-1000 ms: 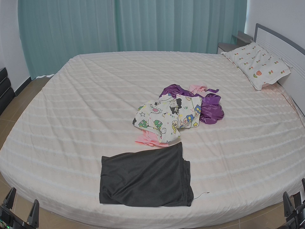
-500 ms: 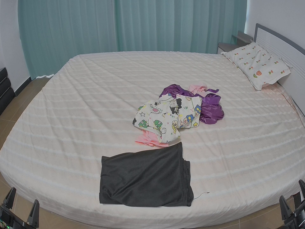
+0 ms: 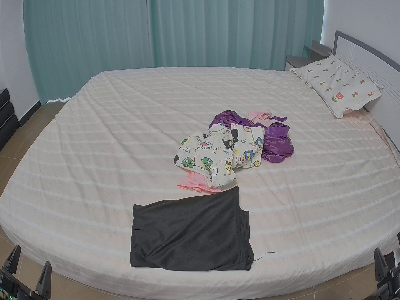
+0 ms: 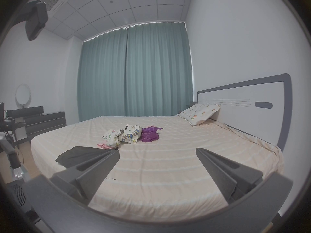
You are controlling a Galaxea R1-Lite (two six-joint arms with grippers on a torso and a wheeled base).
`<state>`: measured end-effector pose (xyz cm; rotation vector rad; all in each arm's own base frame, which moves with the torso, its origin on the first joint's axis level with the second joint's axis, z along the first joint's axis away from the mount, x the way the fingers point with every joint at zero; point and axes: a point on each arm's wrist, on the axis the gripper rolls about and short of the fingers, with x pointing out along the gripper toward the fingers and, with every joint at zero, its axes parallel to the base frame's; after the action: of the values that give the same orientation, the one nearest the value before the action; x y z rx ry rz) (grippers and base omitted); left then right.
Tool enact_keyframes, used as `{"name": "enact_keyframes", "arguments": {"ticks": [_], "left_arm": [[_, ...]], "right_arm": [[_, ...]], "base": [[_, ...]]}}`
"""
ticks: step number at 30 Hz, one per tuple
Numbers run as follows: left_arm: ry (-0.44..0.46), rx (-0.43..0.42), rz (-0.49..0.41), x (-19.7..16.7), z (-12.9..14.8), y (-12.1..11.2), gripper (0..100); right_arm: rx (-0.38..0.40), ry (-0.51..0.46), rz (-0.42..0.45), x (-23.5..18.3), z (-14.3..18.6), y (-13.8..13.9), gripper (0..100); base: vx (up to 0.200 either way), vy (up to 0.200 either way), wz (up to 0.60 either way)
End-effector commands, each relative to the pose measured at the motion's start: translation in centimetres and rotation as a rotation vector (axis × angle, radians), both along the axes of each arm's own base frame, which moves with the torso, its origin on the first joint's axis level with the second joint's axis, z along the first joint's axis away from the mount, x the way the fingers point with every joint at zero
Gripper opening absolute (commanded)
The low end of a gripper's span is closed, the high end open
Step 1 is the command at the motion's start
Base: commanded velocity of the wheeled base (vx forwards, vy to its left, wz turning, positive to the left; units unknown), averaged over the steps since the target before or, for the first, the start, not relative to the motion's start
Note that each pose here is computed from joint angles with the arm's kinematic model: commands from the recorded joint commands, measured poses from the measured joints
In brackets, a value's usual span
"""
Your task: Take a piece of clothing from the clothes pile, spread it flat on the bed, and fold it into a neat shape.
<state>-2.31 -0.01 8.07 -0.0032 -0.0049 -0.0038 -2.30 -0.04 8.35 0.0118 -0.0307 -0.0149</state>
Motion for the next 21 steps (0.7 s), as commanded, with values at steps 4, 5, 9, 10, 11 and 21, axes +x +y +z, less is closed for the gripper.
{"name": "enact_keyframes", "arguments": {"ticks": [4,5,9,10,11,21], "left_arm": [[0.005,-0.001,0.001,0.03,-0.47,0.00,100],[0.005,-0.001,0.001,0.03,-0.47,0.00,100],[0.005,-0.001,-0.001,0.03,-0.47,0.00,100],[0.005,-0.001,0.001,0.03,-0.47,0.00,100],[0.005,-0.001,0.001,0.03,-0.47,0.00,100],[0.005,-0.001,0.001,0.03,-0.47,0.00,100]], "right_arm": [[-0.035,0.034,0.012,0.04,-0.77,0.04,100],[-0.026,0.031,0.010,0.04,-0.79,0.03,100],[0.005,0.031,0.003,0.04,-0.79,0.02,100],[0.007,0.031,0.003,0.04,-0.79,0.02,100],[0.007,0.031,0.003,0.04,-0.79,0.02,100],[-0.009,0.034,0.004,0.04,-0.82,0.03,100]], "base": [[0.000,0.000,0.00],[0.000,0.000,0.00],[0.000,0.000,0.00],[0.000,0.000,0.00],[0.000,0.000,0.00],[0.000,0.000,0.00]]}}
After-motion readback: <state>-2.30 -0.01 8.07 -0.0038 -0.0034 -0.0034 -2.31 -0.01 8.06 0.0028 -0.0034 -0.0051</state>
